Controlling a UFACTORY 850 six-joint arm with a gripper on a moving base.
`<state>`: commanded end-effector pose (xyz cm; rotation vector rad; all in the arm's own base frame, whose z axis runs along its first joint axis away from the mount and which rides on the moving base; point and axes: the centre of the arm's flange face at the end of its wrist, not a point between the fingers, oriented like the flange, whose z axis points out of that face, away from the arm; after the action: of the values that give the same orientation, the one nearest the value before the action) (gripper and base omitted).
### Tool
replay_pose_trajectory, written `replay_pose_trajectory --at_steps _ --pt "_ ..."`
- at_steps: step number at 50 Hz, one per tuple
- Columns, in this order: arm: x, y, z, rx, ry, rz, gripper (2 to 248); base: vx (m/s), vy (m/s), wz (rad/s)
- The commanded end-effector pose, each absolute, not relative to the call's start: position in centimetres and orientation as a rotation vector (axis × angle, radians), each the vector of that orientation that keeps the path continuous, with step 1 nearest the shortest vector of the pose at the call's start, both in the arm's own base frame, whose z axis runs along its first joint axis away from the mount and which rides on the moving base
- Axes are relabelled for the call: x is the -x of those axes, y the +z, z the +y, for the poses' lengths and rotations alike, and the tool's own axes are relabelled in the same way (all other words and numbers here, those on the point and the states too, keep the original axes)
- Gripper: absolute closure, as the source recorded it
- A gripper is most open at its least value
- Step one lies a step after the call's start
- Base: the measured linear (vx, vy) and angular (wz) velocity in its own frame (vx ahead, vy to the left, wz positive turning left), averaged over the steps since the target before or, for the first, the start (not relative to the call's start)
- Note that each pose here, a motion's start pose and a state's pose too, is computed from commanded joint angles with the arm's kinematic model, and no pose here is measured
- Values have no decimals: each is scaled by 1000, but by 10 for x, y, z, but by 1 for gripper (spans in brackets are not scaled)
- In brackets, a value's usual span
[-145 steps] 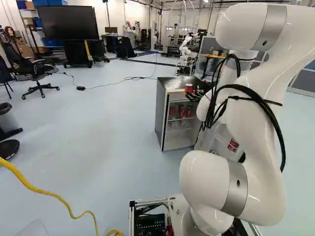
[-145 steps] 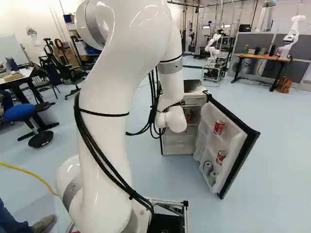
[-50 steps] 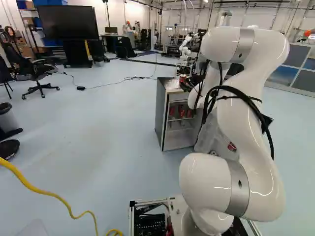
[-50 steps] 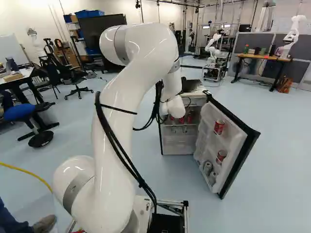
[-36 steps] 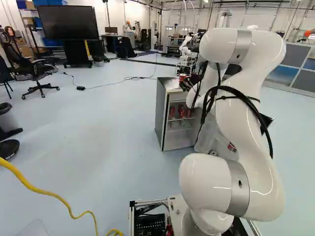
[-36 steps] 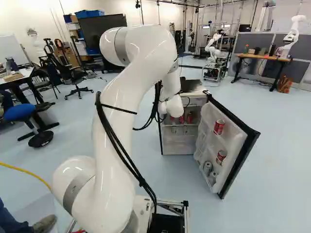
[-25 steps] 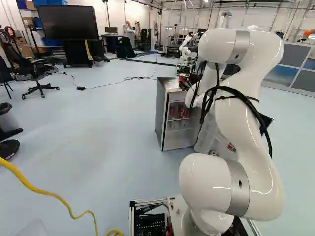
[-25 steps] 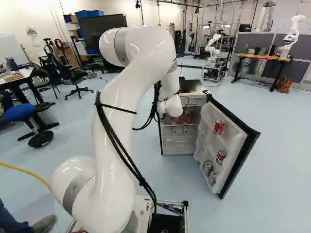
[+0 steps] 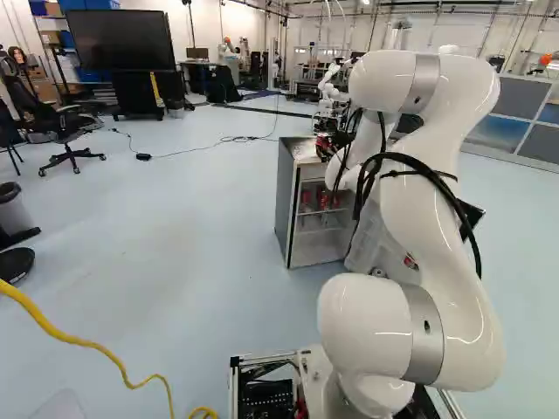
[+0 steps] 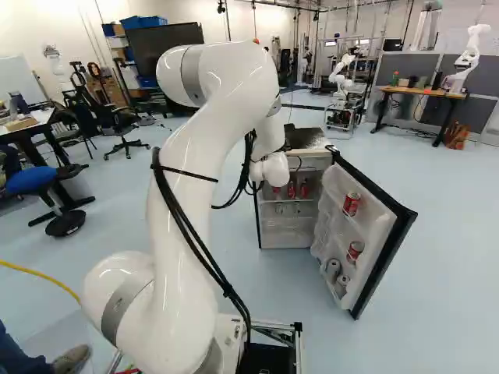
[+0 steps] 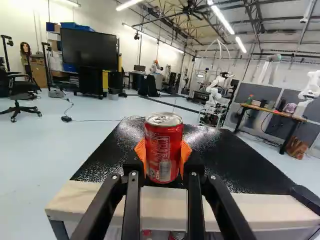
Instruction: Grab a drink from the fridge
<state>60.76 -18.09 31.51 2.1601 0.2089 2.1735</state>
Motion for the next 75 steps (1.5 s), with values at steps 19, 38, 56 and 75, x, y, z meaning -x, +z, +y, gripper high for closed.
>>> replay_pose_trajectory --at_steps 19,38,56,75 --pt "-611 312 -175 -2195 2134 180 162 0 0 0" --pt "-611 312 -174 -2199 2129 178 114 0 0 0" --pt "-608 313 -174 -2201 2127 176 7 0 0 0" --pt "-575 338 -172 -2194 2120 159 3 0 0 0"
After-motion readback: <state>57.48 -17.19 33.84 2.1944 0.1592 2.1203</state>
